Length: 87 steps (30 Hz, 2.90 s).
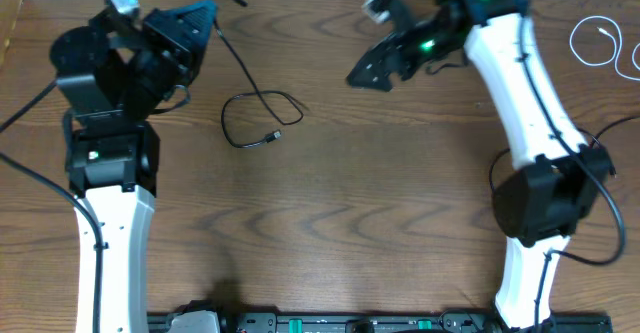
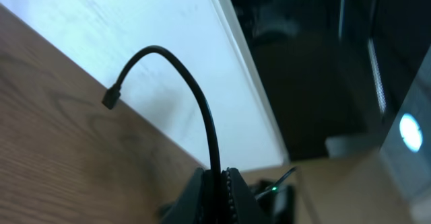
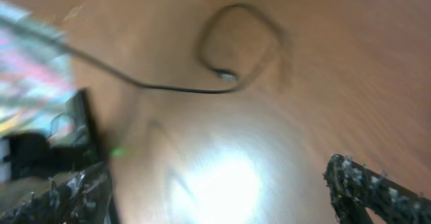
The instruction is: Untangle cables
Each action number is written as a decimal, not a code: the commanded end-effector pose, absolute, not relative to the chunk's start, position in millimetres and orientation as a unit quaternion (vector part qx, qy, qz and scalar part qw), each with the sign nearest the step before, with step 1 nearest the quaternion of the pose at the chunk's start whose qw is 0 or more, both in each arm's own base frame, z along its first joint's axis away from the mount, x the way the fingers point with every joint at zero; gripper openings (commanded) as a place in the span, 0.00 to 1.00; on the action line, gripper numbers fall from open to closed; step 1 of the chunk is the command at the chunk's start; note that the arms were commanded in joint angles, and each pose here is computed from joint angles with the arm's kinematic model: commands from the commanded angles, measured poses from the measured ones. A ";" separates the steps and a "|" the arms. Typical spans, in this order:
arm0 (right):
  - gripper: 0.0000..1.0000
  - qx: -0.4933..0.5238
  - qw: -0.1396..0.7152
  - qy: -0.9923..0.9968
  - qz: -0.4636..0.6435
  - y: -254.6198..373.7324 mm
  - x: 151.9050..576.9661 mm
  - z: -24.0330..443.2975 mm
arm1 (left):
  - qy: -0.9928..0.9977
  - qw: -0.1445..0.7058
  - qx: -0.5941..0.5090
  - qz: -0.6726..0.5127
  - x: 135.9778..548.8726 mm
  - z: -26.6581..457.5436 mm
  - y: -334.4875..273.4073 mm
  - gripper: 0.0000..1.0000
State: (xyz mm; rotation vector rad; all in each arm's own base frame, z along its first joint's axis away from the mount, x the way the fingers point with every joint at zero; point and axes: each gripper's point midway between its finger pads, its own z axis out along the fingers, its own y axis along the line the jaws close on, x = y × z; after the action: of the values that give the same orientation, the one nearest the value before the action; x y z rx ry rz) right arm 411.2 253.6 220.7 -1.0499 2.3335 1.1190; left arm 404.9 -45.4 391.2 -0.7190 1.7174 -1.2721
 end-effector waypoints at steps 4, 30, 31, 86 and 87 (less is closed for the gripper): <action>0.91 -0.474 0.184 0.674 0.536 310.2 377.2 215.6 | 0.646 0.418 -0.334 -0.544 400.1 412.6 -21.2 0.07; 0.01 -0.515 0.157 0.667 0.515 423.0 353.4 163.7 | 0.661 0.406 -0.326 -0.540 396.4 404.1 -20.4 0.08; 0.01 -0.500 0.152 0.682 0.511 418.8 359.0 162.2 | 0.667 0.407 -0.323 -0.534 396.1 401.2 -20.4 0.08; 0.25 0.447 0.297 0.833 -0.132 -275.8 344.6 310.7 | 0.819 0.359 -0.264 -0.362 378.9 293.8 -12.4 0.64; 0.26 0.452 0.282 0.836 -0.128 -276.6 346.2 300.2 | 0.820 0.358 -0.263 -0.361 378.1 292.7 -12.5 0.64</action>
State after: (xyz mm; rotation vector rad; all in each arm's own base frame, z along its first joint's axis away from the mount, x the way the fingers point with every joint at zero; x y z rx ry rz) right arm 342.5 -269.1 329.7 1.1249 2.1884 -0.3464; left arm 376.8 -16.2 291.1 -0.7025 2.1116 -0.9623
